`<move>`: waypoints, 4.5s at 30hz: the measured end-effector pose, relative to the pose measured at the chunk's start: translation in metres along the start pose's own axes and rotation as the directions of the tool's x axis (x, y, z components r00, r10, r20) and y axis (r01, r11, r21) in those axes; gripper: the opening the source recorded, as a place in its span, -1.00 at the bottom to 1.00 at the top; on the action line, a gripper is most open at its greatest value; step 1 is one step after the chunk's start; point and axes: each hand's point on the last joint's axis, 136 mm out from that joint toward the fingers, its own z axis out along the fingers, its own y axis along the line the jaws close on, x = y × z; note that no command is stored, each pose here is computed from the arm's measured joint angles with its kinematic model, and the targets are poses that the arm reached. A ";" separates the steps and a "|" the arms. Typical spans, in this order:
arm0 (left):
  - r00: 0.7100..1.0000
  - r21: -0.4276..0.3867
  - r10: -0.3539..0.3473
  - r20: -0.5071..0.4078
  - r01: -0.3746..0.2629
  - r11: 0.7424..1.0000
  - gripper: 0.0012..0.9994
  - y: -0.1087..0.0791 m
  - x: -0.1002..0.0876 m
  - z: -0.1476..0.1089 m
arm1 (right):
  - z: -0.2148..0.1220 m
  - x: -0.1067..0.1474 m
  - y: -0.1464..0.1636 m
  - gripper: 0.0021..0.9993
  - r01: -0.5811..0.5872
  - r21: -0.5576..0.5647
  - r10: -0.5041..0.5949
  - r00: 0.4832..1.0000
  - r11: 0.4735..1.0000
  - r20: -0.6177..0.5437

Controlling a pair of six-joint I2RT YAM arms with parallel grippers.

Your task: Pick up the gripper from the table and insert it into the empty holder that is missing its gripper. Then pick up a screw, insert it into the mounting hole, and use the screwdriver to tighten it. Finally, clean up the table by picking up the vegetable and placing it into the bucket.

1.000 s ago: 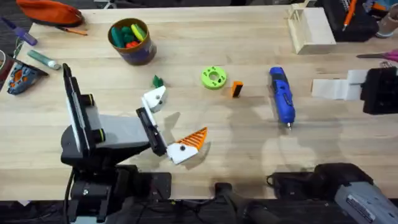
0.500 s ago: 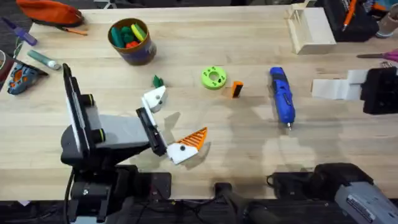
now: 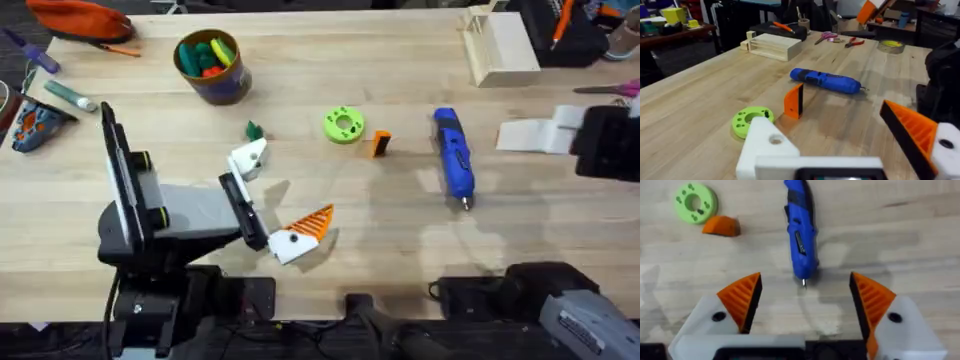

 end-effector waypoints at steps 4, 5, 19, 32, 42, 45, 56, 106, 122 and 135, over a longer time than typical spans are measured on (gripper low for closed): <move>1.000 0.000 0.000 0.000 0.000 1.000 0.97 0.000 0.000 0.000 | 0.009 0.001 0.010 0.99 -0.029 -0.001 0.029 0.995 1.000 -0.098; 1.000 0.000 0.000 0.000 0.000 1.000 0.97 0.000 0.000 0.000 | 0.011 -0.001 0.013 0.99 -0.031 0.000 0.031 0.993 1.000 -0.113; 1.000 0.000 0.000 0.000 0.000 1.000 0.97 0.000 0.000 0.000 | 0.035 -0.011 0.103 0.99 0.108 -0.005 -0.106 0.958 0.994 -0.265; 1.000 0.000 0.000 0.000 0.000 1.000 0.97 0.000 0.000 0.000 | 0.086 -0.013 0.154 0.99 0.101 0.055 -0.076 0.933 0.993 -0.351; 1.000 0.000 0.001 0.000 -0.001 1.000 0.97 0.000 0.000 0.000 | 0.121 -0.004 0.158 0.99 0.063 0.132 -0.005 0.915 0.989 -0.405; 1.000 0.000 0.001 0.000 -0.001 1.000 0.97 0.000 0.000 0.000 | 0.130 -0.003 0.161 0.99 0.056 0.140 0.006 0.914 0.989 -0.406; 1.000 0.000 0.000 0.000 0.000 1.000 0.97 0.000 0.000 0.000 | 0.155 -0.002 0.168 0.86 0.054 0.150 0.013 0.912 0.987 -0.410; 1.000 0.000 0.001 0.000 -0.001 1.000 0.97 0.000 0.000 0.000 | 0.163 0.002 0.174 -0.66 0.060 0.121 -0.004 0.906 0.991 -0.423; 1.000 0.000 0.001 0.000 -0.001 1.000 0.97 0.000 0.000 0.000 | 0.163 0.002 0.174 -0.95 0.060 0.120 -0.003 0.906 0.991 -0.424; 1.000 0.000 0.001 0.000 -0.001 1.000 0.97 0.000 0.000 0.000 | 0.117 -0.026 0.172 -0.97 -0.012 0.032 0.022 0.950 0.999 -0.310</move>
